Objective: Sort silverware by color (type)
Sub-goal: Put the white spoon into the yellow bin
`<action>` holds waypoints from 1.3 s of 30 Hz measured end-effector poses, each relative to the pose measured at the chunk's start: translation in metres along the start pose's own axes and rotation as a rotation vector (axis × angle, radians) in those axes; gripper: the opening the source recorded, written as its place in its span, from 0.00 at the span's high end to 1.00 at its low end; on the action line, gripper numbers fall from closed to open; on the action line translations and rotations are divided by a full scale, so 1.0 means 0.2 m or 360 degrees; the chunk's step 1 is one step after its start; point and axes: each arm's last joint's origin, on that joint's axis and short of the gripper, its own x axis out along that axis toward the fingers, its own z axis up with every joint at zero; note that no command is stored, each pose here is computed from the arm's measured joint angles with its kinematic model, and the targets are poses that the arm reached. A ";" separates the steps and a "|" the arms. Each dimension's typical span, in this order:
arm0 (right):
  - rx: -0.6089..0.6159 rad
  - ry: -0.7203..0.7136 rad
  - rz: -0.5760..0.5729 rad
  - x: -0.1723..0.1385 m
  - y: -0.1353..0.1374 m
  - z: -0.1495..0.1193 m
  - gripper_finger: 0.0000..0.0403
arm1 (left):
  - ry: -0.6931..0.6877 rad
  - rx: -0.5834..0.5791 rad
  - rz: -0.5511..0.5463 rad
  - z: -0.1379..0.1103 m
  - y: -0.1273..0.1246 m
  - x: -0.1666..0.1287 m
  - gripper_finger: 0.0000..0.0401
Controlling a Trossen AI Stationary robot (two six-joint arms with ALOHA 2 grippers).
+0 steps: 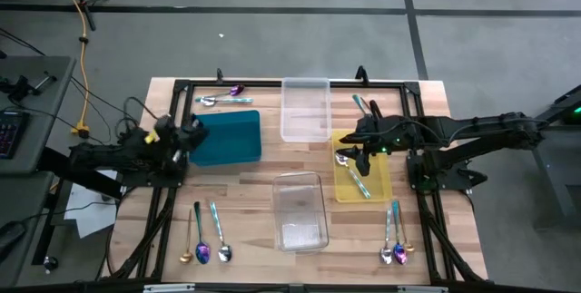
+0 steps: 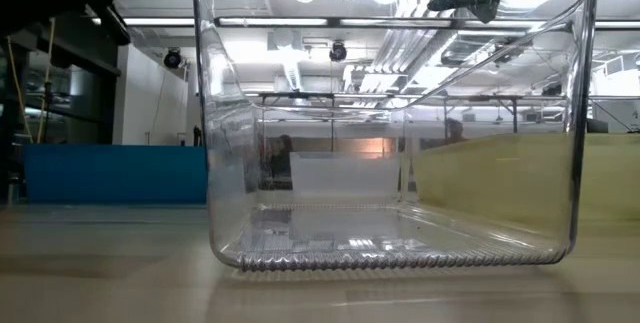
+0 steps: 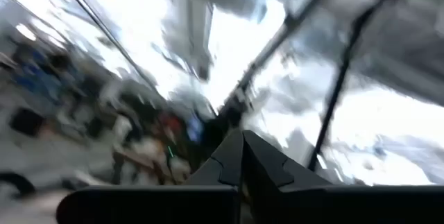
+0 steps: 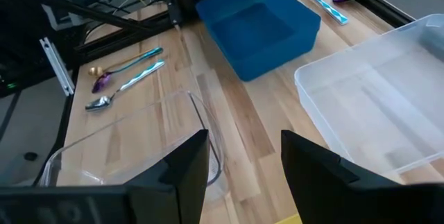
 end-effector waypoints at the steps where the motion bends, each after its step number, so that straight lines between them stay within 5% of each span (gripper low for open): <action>1: 0.0018 -0.0001 0.0001 0.00 0.00 0.00 0.57 | -0.0055 -0.0020 0.0043 0.01 0.00 0.00 0.99; 5: 0.0101 -0.0001 0.0002 0.00 0.00 0.00 0.57 | -0.0084 -0.0119 0.0201 0.03 0.01 0.02 0.98; 10: 0.0167 0.0002 0.0006 0.00 0.00 0.00 0.57 | 0.0218 -0.0115 0.0218 0.06 -0.04 0.12 0.87; 14: 0.0167 0.0002 0.0006 0.00 0.00 0.00 0.57 | 0.0678 -0.0068 0.0111 0.13 -0.13 0.26 0.73; 21: 0.0166 0.0003 0.0004 0.00 0.00 0.00 0.57 | 0.1802 0.0045 -0.0275 0.17 -0.30 0.46 0.56; 29: 0.0156 0.0007 0.0002 0.00 0.00 0.00 0.57 | 0.2672 0.0526 -0.0817 -0.09 -0.44 0.47 0.53; 35: 0.0047 0.0046 -0.0021 0.00 -0.01 -0.02 0.57 | 0.2900 0.0942 -0.1094 -0.37 -0.55 0.42 0.53; 39: -0.0001 0.0093 -0.0040 0.00 -0.01 -0.03 0.57 | 0.2995 0.0968 -0.1175 -0.54 -0.63 0.38 0.53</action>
